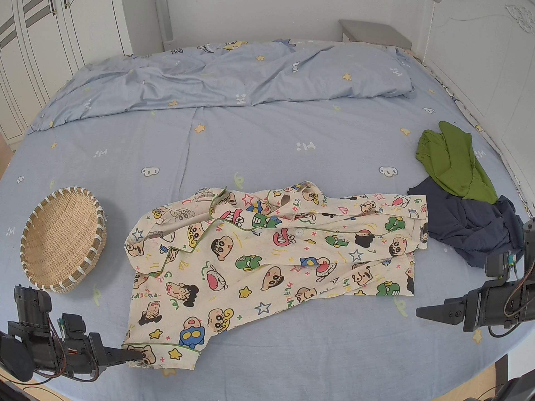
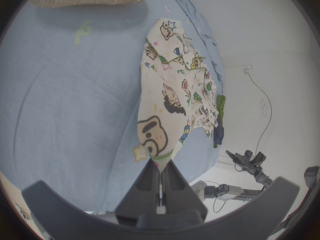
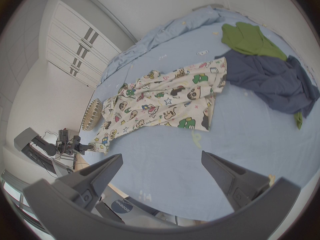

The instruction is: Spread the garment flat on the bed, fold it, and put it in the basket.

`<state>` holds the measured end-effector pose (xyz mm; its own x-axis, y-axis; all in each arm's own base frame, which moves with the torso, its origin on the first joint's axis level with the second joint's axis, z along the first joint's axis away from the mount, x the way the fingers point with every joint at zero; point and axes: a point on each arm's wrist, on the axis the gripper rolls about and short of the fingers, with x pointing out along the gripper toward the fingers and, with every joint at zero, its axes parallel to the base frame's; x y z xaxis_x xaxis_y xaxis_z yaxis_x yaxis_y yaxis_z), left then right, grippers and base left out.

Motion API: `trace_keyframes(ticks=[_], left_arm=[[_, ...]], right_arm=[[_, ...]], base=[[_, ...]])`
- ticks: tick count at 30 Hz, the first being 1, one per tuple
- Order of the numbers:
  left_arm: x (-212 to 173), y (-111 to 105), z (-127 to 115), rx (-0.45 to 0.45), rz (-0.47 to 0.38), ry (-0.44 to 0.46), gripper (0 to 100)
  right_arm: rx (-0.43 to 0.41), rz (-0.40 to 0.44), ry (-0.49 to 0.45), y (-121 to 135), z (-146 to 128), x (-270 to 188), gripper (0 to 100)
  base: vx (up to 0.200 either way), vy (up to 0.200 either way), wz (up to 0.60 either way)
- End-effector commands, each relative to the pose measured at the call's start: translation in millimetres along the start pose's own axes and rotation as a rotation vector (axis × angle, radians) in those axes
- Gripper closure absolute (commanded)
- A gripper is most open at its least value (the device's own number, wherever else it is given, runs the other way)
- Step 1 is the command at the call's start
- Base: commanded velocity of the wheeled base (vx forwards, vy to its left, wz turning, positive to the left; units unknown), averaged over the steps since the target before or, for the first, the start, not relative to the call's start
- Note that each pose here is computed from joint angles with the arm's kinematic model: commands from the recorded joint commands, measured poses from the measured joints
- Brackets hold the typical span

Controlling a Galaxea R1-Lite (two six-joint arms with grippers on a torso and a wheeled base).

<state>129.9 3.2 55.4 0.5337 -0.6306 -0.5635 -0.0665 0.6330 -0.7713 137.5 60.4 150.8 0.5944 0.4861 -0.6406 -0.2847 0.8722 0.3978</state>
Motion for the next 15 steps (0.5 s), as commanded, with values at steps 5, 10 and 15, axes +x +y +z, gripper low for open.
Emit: trace_keyframes(ticks=[5,10,15], left_arm=[[-26.3,-8.9,-30.9,0.108,0.003,-0.021,100],[-31.6,-16.7,-51.5,0.184,-0.068,0.073,100],[-36.9,-18.7,-59.2,0.217,-0.079,0.061,100]], right_arm=[[0.103,0.0,0.073,-5.0,-10.3,-2.5,0],[0.099,0.01,0.056,-2.3,-2.4,-1.6,0],[0.102,0.008,0.054,3.4,18.0,1.7,0]], base=[[0.0,0.0,0.0],[0.0,0.0,0.0],[0.0,0.0,0.0]])
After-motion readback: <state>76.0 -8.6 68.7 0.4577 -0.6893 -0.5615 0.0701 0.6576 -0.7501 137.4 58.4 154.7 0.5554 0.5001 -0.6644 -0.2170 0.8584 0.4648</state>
